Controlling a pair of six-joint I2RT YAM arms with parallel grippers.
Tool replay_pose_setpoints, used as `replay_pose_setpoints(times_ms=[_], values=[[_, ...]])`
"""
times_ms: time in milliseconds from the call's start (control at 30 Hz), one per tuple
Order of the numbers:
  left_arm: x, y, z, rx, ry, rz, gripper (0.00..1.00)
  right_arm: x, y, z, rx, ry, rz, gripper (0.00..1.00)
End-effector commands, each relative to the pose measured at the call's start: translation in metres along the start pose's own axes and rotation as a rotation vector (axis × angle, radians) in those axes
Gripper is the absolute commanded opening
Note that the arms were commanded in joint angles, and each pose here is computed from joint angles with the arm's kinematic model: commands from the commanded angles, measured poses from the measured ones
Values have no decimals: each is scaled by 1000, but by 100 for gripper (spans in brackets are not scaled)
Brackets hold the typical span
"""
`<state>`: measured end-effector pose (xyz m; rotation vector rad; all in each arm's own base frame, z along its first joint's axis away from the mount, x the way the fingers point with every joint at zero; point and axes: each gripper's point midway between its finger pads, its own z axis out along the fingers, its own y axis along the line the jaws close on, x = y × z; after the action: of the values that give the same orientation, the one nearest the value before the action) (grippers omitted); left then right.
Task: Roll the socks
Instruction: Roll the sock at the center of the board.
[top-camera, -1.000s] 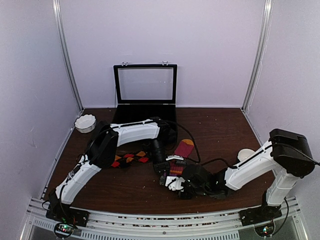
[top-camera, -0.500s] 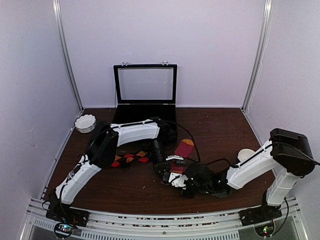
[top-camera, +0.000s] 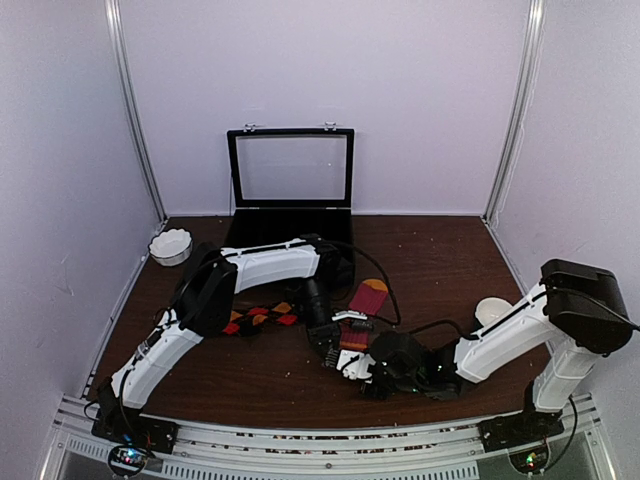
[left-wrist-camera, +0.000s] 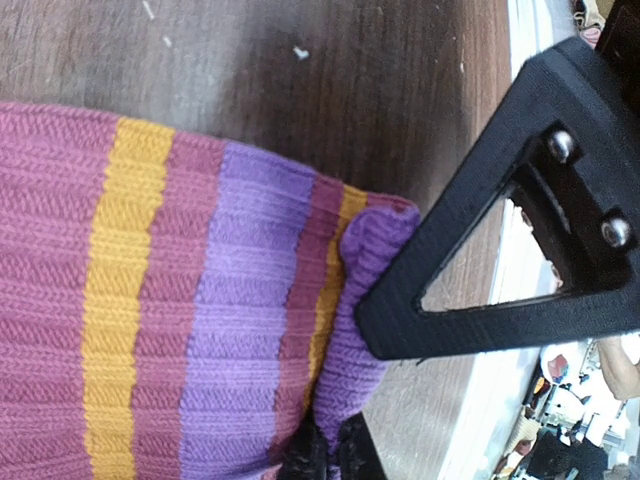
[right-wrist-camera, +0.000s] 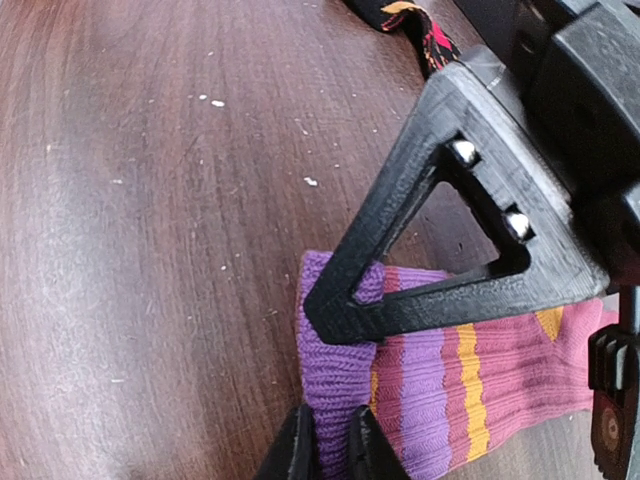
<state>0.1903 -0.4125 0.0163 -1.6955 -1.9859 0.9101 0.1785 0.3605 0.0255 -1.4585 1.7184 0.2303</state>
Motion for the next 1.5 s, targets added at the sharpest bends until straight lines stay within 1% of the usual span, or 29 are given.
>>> replay_pose_setpoints(times_ms=[0, 100, 167, 200, 233, 267, 333, 400, 467, 500, 533, 567, 733, 800, 867, 967, 1067, 1267, 1367, 1467], values=[[6, 19, 8, -32, 32, -17, 0, 16, 3, -1, 6, 43, 6, 9], [6, 19, 8, -30, 31, -14, 0, 21, 2, 0, 18, 53, 18, 1], [6, 18, 7, -30, 30, -13, 0, 25, 2, 0, 16, 59, 37, 0], [6, 17, 6, -32, 30, -8, 8, 27, 2, 0, 9, 59, 56, 0], [6, 16, 2, -38, 25, -2, 20, 29, 4, 0, -7, 63, 77, 0], [5, 14, -4, -42, 6, 7, 30, 30, 5, -1, -17, 65, 101, 0], [-1, 10, -21, -65, -75, 29, 44, 36, 3, -2, -27, 78, 164, 0], [-6, 5, -44, -112, -158, 66, 50, 42, 6, -3, -51, 87, 210, 0], [-9, 1, -64, -166, -215, 101, 53, 45, 8, -3, -74, 101, 243, 0], [-8, -1, -72, -182, -235, 109, 58, 46, 9, -2, -83, 110, 261, 0], [-8, -3, -80, -194, -257, 116, 65, 47, 8, -1, -88, 113, 282, 0], [-7, -5, -87, -206, -278, 121, 66, 48, 8, -1, -100, 122, 308, 0], [-3, -10, -117, -231, -400, 137, 66, 53, 9, -1, -151, 134, 406, 0], [-3, -17, -121, -228, -421, 177, 64, 55, 9, -2, -165, 144, 436, 0], [-3, -32, -122, -210, -430, 251, 62, 57, 6, -3, -188, 148, 498, 0], [-2, -46, -112, -233, -376, 358, 57, 63, 3, 0, -249, 177, 618, 0], [2, -47, -100, -251, -332, 423, 55, 67, 2, 2, -313, 203, 704, 0], [-5, -30, -87, -361, -310, 482, 59, 70, 4, 5, -392, 225, 804, 0], [-15, -32, -78, -397, -292, 532, 59, 74, 5, 9, -428, 244, 855, 0], [-23, -33, -61, -424, -242, 590, 56, 85, 4, 15, -449, 288, 933, 0]])
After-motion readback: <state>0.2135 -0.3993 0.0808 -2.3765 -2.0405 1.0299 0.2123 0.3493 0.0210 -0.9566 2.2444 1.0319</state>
